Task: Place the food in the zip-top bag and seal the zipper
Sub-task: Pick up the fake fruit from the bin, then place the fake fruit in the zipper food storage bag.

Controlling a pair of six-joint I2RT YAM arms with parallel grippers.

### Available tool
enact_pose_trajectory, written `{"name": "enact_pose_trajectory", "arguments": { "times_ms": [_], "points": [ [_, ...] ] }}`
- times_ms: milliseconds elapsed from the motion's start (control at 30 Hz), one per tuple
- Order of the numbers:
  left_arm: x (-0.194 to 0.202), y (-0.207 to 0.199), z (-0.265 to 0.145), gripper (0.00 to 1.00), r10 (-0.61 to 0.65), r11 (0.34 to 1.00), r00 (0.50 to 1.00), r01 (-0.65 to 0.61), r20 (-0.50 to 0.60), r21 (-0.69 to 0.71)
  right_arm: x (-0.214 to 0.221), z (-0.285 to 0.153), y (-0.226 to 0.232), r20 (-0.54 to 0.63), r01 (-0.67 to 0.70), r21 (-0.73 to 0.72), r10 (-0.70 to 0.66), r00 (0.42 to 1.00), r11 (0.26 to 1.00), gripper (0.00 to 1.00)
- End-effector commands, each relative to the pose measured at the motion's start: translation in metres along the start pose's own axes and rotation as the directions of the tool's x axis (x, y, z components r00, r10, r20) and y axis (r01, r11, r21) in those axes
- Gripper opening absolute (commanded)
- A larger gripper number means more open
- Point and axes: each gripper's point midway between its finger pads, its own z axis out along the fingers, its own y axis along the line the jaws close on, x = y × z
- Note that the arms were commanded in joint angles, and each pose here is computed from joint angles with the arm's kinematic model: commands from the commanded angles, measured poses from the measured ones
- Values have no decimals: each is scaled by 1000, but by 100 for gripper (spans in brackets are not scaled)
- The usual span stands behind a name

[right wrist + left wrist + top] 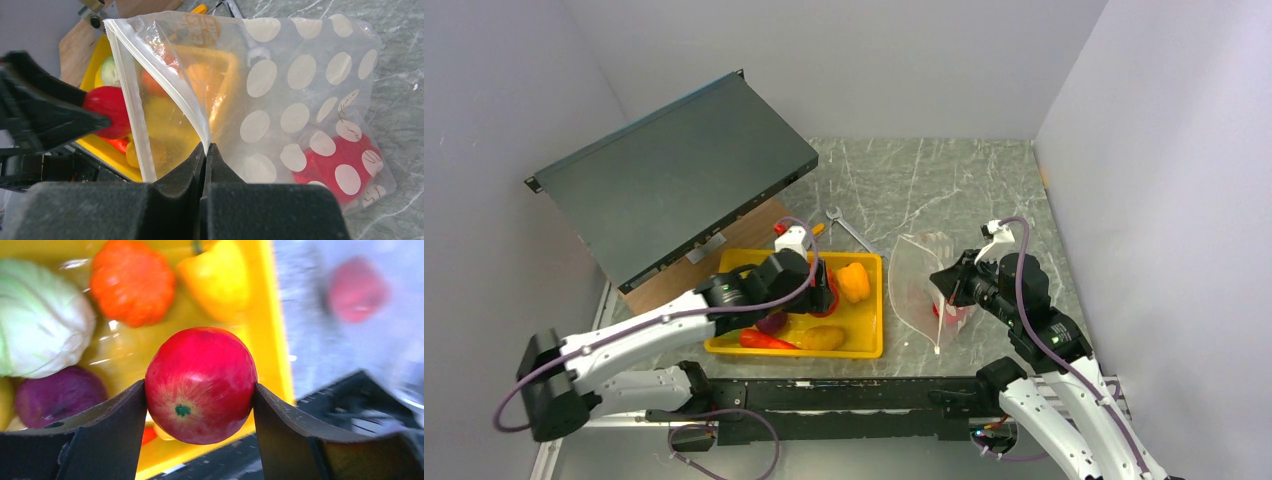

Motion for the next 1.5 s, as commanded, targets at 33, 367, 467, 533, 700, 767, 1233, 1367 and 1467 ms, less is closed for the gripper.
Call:
{"name": "enact_pose_trajectory", "arguments": {
  "times_ms": [33, 367, 467, 533, 700, 767, 1233, 1367, 1467],
  "points": [
    [-52, -81, -65, 49, -39, 892, 982, -49, 184, 449, -9, 0, 5, 39, 22, -26, -21, 999, 999, 0],
    [-61, -187, -132, 47, 77, 582, 910, -372, 406, 723, -10, -2, 7, 44, 25, -33, -23, 999, 999, 0],
    [-55, -209, -112, 48, 214, 623, 857, -489, 469, 610, -11, -3, 8, 47, 26, -37, -25, 999, 999, 0],
    [-54, -219, -98, 47, 297, 639, 812, -560, 503, 528, -11, -3, 8, 48, 27, -39, -25, 999, 999, 0],
    [-41, -231, -65, 48, 497, 606, 658, -730, 565, 317, -12, -6, 9, 52, 29, -40, -27, 998, 999, 0],
    [-37, -230, -53, 48, 552, 588, 616, -766, 563, 262, -13, -6, 10, 55, 29, -42, -27, 998, 999, 0],
    [-27, -215, -19, 48, 654, 555, 540, -818, 529, 149, -16, -8, 20, 67, 38, -94, -32, 997, 995, 0],
    [-26, -222, -1, 47, 636, 581, 590, -790, 497, 193, -19, -13, 31, 84, 52, -153, -39, 996, 987, 0],
    [-27, -219, 14, 47, 594, 632, 660, -737, 461, 240, -23, -19, 36, 104, 64, -176, -47, 994, 982, 0]
  ]
}}
